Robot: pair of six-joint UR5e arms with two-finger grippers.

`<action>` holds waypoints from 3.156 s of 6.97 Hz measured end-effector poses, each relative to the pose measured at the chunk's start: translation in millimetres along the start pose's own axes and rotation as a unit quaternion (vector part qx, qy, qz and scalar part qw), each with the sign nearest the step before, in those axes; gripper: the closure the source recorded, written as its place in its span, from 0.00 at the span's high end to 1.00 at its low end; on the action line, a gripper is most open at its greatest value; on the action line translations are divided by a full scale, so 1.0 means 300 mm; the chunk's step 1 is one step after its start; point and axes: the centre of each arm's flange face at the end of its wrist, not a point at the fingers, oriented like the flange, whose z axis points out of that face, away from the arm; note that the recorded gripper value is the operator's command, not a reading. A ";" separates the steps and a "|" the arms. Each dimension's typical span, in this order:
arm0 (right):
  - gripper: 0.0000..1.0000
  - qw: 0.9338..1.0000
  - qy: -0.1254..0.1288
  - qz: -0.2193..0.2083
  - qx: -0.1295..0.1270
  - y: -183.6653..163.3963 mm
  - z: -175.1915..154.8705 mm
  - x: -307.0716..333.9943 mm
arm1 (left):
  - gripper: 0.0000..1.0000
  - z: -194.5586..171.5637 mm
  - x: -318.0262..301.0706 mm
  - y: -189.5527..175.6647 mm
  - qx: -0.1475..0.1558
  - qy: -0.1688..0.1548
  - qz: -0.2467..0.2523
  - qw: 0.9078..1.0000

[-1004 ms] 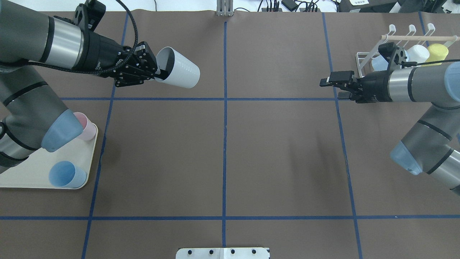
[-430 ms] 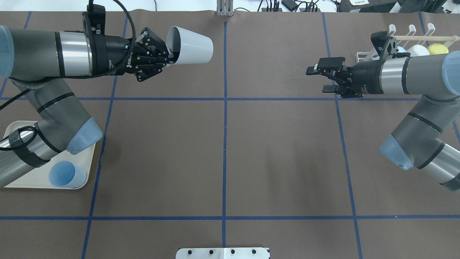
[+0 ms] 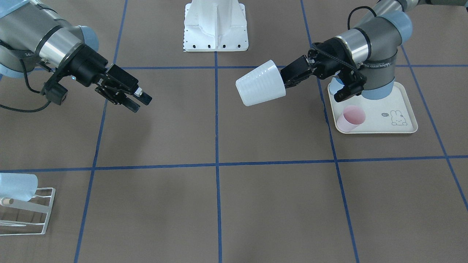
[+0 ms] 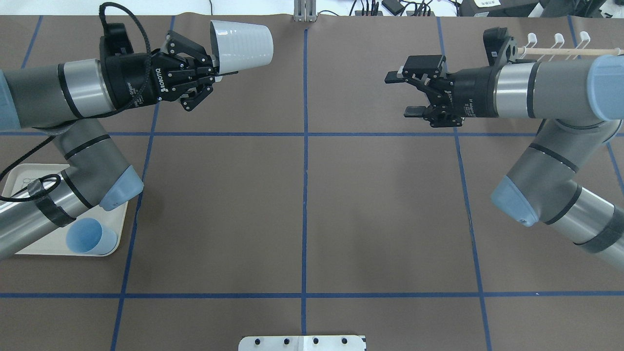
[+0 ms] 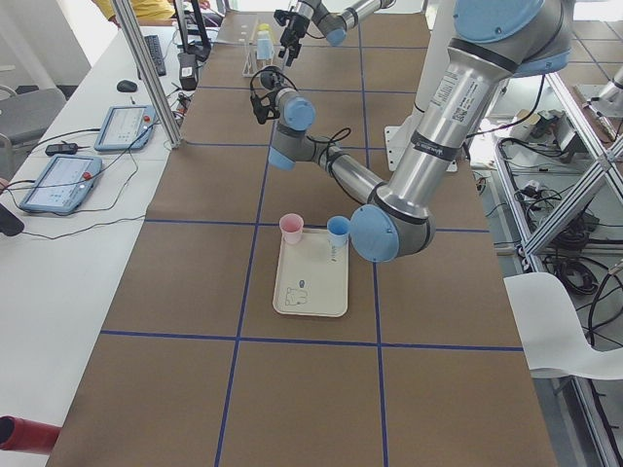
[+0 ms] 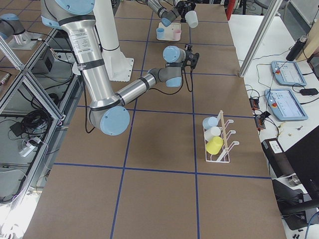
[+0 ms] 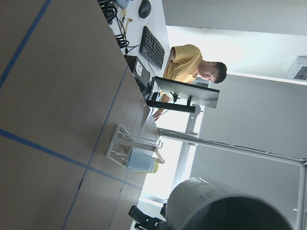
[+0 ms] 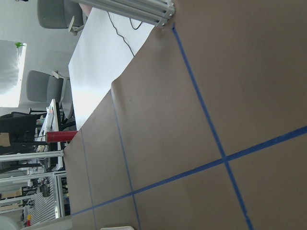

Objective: Transfer IKEA cup to right arm and place on rack

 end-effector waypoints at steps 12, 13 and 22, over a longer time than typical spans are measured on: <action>1.00 0.995 -0.058 0.074 0.017 0.439 0.150 -0.523 | 0.00 0.108 -0.196 0.216 -0.081 0.126 -0.122 0.981; 1.00 0.995 -0.057 0.074 0.017 0.438 0.151 -0.522 | 0.00 0.107 -0.195 0.221 -0.084 0.128 -0.123 0.981; 0.26 0.995 -0.054 0.076 0.029 0.420 0.166 -0.508 | 0.00 0.094 -0.216 0.231 -0.094 0.131 -0.126 0.979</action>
